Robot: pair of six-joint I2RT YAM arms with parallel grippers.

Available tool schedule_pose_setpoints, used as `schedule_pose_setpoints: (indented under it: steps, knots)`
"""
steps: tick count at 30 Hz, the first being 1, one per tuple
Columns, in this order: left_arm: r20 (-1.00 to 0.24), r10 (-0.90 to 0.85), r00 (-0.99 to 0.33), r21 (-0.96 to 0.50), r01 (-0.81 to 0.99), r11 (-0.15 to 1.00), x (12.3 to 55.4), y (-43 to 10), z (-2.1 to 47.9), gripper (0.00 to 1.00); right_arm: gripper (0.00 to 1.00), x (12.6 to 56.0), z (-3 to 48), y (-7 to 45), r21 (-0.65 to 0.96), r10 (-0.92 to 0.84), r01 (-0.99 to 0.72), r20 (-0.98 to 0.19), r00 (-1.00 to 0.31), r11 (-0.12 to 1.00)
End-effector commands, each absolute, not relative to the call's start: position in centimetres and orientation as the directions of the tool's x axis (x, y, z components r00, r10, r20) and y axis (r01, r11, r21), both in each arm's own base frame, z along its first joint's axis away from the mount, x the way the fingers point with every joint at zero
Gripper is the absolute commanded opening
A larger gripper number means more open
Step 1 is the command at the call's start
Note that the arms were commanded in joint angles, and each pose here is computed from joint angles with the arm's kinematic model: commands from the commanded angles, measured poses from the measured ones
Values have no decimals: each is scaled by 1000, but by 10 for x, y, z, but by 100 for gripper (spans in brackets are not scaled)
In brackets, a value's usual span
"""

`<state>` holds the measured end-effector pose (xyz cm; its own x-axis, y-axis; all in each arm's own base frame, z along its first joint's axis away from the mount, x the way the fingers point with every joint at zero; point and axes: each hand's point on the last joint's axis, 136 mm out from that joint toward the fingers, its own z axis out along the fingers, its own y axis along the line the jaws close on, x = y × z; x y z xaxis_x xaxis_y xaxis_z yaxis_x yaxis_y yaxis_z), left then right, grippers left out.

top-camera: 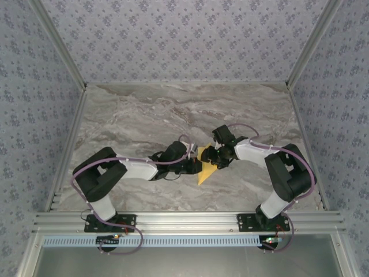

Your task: Fold a paper plane with a square sheet of paper (pick it up from the middle)

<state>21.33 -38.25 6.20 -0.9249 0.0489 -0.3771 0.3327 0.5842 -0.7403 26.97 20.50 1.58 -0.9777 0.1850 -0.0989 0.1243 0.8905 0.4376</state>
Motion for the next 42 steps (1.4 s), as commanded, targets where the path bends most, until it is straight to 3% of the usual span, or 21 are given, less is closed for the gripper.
schedule_pose_setpoints:
  steps: [1, 12, 42]
  knots:
    - [-368, 64, -928, -733, 331, 594, 214, -384, 53, 6, 55, 231, -39, 159, 203, 216, 215, 17, -976, 955]
    - [-343, 63, -937, -693, 298, 656, 218, -378, 33, 5, 53, 230, -40, 156, 181, 209, 207, 12, -978, 961]
    - [-351, 61, -934, -699, 305, 647, 219, -380, 38, 9, 41, 224, -50, 141, 89, 218, 219, 14, -976, 972]
